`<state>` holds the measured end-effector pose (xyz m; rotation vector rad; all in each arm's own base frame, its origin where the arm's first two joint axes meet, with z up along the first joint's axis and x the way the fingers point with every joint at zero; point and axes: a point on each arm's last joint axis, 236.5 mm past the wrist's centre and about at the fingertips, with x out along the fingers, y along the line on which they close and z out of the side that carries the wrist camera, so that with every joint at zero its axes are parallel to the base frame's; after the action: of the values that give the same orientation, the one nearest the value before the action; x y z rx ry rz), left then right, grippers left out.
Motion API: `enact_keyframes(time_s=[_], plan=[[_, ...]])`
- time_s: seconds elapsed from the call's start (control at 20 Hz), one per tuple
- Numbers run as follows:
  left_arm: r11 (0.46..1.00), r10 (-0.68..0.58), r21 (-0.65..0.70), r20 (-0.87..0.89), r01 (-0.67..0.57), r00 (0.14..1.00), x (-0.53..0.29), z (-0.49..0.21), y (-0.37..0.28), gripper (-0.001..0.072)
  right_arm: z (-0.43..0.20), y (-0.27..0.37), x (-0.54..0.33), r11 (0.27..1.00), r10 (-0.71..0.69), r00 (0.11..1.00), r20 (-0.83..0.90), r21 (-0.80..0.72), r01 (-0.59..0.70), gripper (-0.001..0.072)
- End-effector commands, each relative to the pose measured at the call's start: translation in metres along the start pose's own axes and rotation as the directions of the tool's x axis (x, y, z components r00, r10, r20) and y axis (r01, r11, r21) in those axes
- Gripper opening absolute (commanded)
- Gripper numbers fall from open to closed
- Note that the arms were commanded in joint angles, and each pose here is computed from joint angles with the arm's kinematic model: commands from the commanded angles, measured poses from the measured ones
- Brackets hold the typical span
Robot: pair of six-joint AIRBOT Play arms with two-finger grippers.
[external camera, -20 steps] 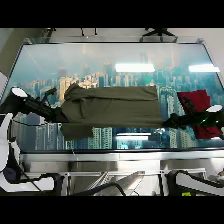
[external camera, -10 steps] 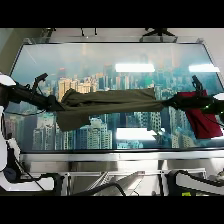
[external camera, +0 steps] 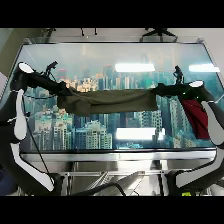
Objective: Fold the shirts.
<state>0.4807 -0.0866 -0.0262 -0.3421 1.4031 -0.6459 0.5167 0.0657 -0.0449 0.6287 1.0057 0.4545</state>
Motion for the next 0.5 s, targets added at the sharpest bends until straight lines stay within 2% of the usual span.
enact_keyframes(time_s=[0.0, 0.35, 0.4, 0.45], plan=[[1.000, -0.002, -0.002, -0.019, 0.001, 1.000, 0.033, 0.016, 0.023, 0.0022, 0.005, -0.033, 0.023, 0.998, -0.064, 0.998, 0.010, 0.006, 0.064, 0.0024], [0.999, 0.037, -0.039, -0.005, -0.037, 0.999, 0.047, 0.027, 0.055, 0.0022, 0.000, -0.059, 0.025, 0.986, -0.158, 0.987, -0.009, -0.057, 0.157, 0.0036], [0.999, 0.036, -0.038, -0.005, -0.036, 0.999, 0.046, 0.027, 0.054, 0.0024, 0.003, -0.059, 0.023, 0.985, -0.159, 0.987, -0.004, -0.063, 0.158, 0.0150], [0.999, 0.027, -0.034, -0.007, -0.027, 1.000, 0.044, 0.026, 0.050, 0.0134, 0.007, -0.055, 0.017, 0.987, -0.146, 0.989, -0.007, -0.068, 0.145, 0.0302]])
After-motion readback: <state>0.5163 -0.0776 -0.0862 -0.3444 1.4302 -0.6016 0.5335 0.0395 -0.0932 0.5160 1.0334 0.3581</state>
